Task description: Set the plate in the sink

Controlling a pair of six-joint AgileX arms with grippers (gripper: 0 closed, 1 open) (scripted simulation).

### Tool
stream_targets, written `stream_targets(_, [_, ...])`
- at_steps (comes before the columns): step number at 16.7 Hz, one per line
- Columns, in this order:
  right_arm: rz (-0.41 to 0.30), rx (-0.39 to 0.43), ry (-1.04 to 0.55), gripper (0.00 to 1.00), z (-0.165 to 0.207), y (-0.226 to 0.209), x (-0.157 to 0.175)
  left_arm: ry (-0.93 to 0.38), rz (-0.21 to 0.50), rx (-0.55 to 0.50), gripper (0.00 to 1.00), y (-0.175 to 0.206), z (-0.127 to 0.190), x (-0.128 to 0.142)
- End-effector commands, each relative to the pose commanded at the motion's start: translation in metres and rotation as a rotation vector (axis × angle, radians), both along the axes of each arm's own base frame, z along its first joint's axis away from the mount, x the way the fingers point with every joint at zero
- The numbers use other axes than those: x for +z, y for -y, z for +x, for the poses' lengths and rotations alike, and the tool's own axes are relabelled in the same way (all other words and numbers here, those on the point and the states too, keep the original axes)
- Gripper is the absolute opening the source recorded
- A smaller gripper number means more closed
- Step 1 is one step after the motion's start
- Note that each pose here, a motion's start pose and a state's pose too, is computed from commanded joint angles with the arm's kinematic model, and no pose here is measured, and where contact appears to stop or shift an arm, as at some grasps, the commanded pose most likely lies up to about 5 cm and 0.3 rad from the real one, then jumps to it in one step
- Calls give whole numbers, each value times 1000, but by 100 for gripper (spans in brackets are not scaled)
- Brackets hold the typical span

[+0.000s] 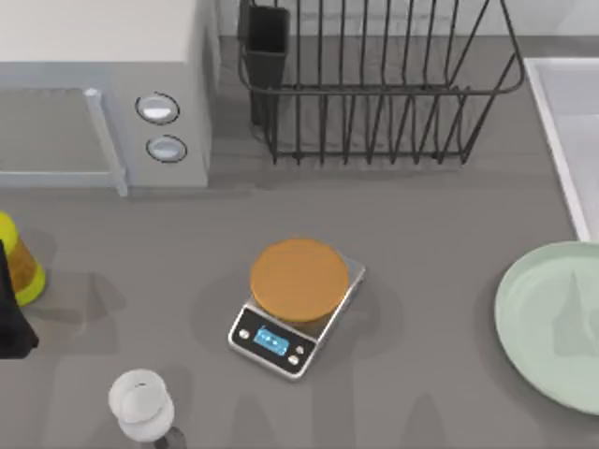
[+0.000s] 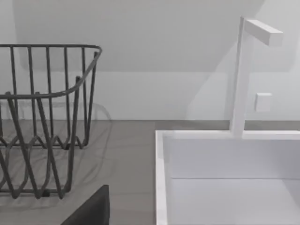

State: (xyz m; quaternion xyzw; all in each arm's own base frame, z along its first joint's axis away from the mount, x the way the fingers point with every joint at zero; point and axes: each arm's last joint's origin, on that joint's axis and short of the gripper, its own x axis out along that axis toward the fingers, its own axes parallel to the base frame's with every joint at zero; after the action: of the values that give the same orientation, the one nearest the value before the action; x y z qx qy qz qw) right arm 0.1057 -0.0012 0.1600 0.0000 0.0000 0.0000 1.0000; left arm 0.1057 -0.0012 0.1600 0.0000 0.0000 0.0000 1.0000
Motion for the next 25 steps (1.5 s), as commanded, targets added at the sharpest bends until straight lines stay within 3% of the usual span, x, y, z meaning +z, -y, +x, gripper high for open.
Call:
stream_targets(9, [0,0,0,100,0,0,0,0,0,0,100,0,0,0])
stream_targets(13, [31,30,-94,100,2,-4,16,0,0,0,100,0,0,0])
stream_targets(19, [108,104,-503,100,32,-21,61,0,0,0,100,0,0,0])
stream_targets(25, [115,106,-1051,100,106,-63,78,0,0,0,100,0,0,0])
